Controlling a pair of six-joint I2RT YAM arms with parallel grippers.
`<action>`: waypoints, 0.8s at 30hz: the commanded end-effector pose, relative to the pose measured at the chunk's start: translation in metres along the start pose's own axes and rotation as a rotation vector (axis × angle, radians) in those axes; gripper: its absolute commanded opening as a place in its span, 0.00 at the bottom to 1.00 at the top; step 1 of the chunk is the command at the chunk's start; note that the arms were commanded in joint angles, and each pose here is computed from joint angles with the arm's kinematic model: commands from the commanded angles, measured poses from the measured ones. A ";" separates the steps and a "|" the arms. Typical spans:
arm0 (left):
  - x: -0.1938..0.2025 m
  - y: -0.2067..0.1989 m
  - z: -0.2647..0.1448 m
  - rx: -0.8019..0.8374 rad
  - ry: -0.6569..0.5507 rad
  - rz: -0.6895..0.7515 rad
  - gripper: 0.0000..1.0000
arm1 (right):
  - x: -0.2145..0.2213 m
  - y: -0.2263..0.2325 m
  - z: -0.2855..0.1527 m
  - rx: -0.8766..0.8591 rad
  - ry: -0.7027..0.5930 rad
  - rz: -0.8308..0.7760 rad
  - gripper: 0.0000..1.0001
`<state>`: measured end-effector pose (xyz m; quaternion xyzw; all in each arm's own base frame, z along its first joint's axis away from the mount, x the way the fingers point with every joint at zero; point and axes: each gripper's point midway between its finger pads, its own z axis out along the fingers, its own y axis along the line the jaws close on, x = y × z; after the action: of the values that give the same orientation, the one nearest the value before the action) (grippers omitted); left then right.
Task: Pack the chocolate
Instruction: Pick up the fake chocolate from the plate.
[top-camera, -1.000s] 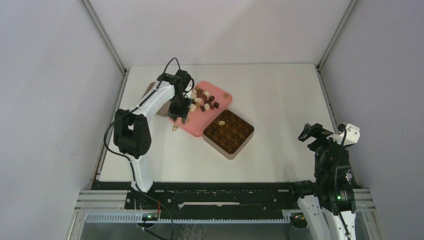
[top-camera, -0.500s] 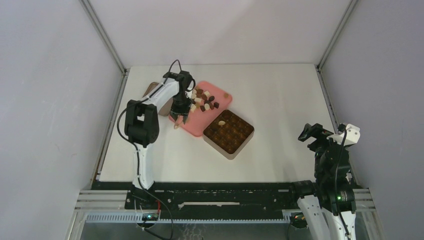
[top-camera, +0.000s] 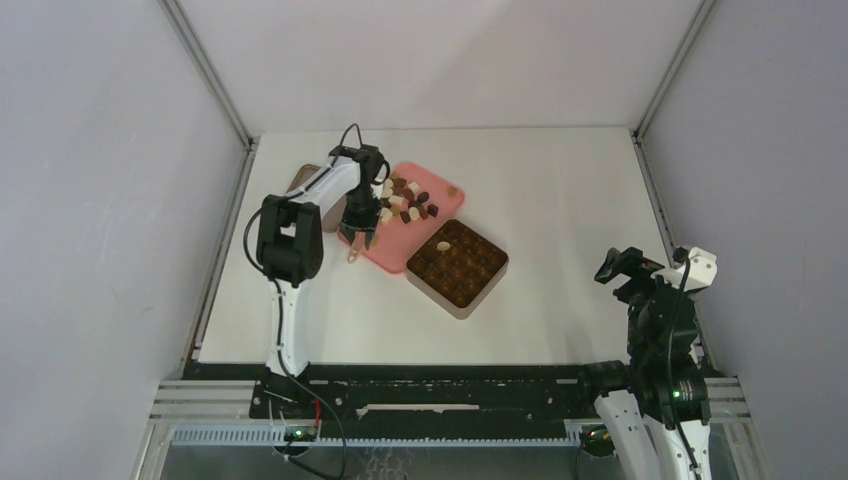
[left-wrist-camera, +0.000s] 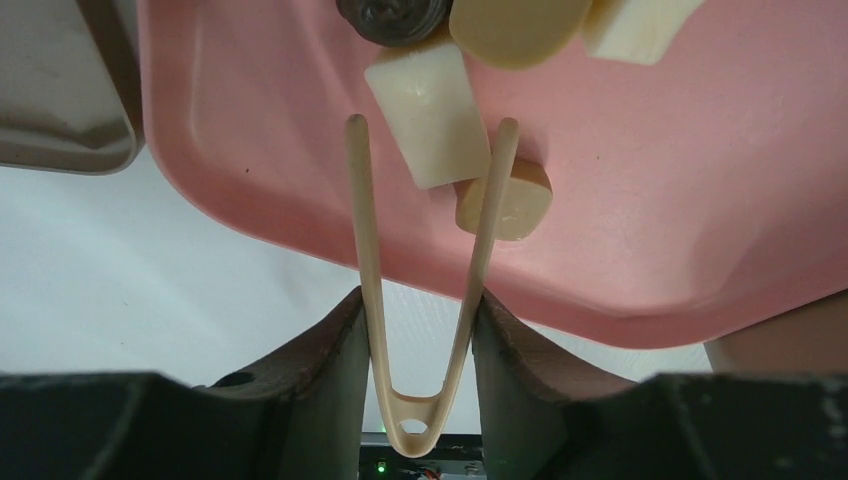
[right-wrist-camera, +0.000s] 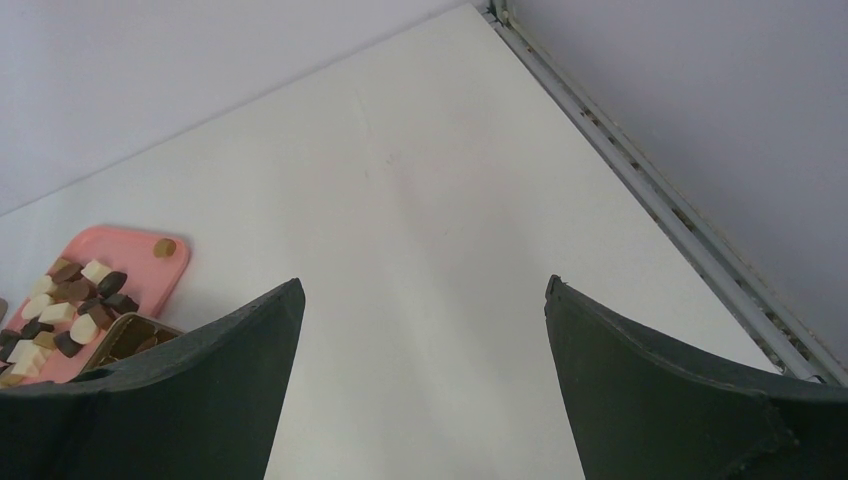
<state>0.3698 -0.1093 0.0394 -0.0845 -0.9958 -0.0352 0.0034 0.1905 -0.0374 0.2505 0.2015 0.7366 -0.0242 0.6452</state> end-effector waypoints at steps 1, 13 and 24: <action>0.001 0.000 -0.006 0.010 -0.006 -0.012 0.41 | -0.012 0.004 -0.001 -0.021 -0.045 -0.001 0.98; 0.010 0.002 -0.023 0.015 -0.032 -0.002 0.33 | -0.012 0.004 -0.001 -0.024 -0.045 -0.002 0.98; 0.012 0.002 -0.020 0.012 -0.020 0.000 0.48 | -0.012 0.004 -0.001 -0.023 -0.048 0.000 0.98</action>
<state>0.3577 -0.1060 0.0407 -0.0831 -0.9958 -0.0367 0.0142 0.1907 -0.0369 0.2516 0.1998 0.7354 -0.0230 0.6471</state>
